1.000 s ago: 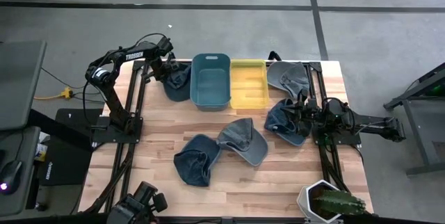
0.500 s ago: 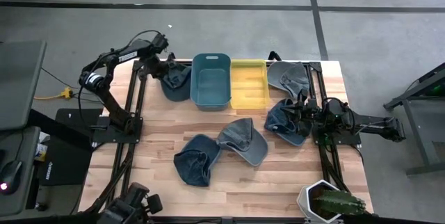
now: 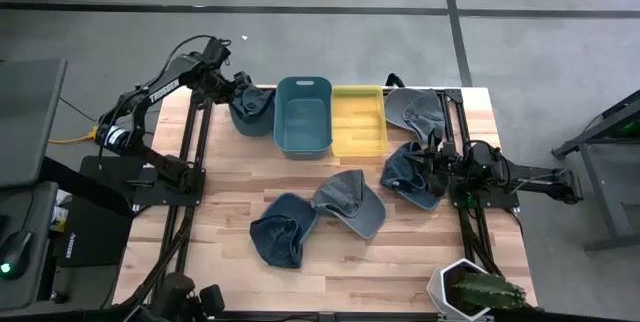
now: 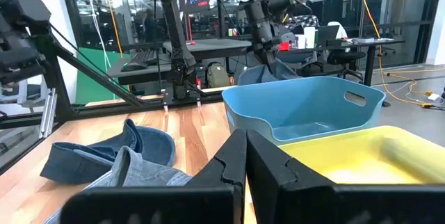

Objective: Pick & Place hat
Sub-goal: Put the top black cap into the blue bin

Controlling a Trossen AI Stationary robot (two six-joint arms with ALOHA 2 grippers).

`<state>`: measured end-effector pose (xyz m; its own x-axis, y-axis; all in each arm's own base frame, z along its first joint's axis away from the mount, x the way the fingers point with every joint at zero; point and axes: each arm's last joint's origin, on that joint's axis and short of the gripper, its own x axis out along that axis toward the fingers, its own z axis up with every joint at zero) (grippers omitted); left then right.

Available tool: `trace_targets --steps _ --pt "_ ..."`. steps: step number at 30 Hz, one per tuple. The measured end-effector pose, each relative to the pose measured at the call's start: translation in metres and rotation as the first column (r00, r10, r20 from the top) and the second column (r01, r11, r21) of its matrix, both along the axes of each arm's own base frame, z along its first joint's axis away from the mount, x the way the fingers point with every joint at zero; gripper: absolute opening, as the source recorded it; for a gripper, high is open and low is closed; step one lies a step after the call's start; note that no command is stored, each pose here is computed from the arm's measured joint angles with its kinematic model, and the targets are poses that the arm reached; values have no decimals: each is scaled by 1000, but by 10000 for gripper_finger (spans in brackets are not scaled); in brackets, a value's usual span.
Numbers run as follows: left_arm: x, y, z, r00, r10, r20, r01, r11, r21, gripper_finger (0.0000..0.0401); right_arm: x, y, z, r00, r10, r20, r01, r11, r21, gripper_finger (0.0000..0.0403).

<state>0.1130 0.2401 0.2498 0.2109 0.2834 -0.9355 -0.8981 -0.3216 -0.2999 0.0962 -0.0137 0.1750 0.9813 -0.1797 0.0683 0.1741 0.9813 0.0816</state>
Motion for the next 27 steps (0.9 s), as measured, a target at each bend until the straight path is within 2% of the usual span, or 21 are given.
trace_targets --steps 17,27 --pt "-7 -14 34 999 -11 52 3 987 163 0 0 0 0 1000 0 0 0 1000 0 5" --pt "-10 -23 93 985 -129 113 80 928 363 0 0 0 0 1000 0 0 0 1000 0 7"
